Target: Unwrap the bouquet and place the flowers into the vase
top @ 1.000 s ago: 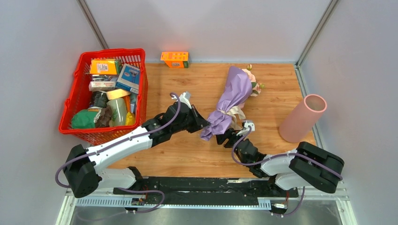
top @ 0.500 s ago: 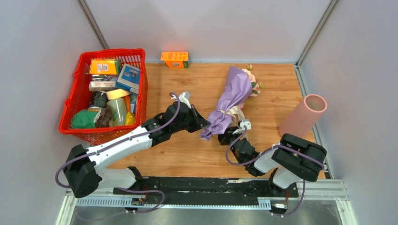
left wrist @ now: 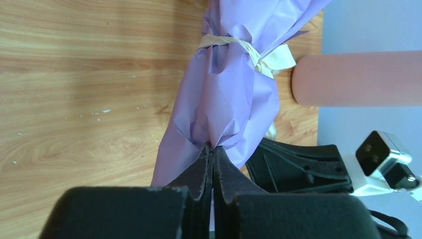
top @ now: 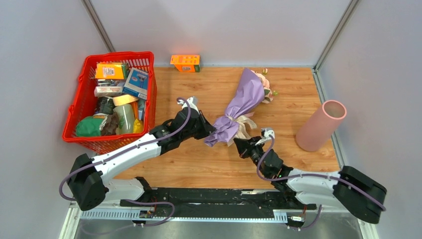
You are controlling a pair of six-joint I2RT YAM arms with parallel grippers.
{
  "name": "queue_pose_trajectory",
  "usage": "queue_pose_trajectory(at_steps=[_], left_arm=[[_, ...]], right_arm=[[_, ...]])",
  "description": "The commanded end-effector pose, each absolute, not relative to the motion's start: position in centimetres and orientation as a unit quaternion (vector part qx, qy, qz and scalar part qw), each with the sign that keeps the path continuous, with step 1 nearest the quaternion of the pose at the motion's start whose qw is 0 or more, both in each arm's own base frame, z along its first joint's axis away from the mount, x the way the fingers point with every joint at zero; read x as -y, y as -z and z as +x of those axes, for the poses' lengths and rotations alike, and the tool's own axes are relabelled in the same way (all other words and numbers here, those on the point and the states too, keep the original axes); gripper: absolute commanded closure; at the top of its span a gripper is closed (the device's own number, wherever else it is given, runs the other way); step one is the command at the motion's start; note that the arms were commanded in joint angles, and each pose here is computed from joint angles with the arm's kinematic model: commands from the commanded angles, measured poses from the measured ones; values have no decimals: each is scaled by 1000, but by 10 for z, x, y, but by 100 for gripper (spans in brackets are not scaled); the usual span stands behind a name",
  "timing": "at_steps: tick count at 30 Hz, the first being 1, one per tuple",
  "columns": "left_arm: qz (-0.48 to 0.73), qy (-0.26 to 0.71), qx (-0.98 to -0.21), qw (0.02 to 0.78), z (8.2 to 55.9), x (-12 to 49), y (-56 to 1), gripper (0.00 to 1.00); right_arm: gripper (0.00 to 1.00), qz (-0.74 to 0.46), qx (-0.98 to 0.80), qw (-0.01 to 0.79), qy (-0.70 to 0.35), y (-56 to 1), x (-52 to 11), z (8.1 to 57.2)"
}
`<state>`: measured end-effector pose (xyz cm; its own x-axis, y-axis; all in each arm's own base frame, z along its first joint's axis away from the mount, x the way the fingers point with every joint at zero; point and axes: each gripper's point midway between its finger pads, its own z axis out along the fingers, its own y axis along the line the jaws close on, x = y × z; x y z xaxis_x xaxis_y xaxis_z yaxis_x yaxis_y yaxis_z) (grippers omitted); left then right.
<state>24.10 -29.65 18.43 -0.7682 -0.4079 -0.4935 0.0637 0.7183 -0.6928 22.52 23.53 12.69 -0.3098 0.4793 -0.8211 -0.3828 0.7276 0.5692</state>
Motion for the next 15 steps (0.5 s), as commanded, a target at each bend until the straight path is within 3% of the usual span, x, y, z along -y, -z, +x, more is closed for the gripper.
queue_pose_trajectory(at_steps=[1,15], left_arm=[[-102,334,-861,369,261,286,-187,100],[-98,256,-891,361,267,270,-143,100]], right_arm=[[100,23,-765,537,-355,-100,-224,205],[100,86,-741,561,-359,-132,-182,197]])
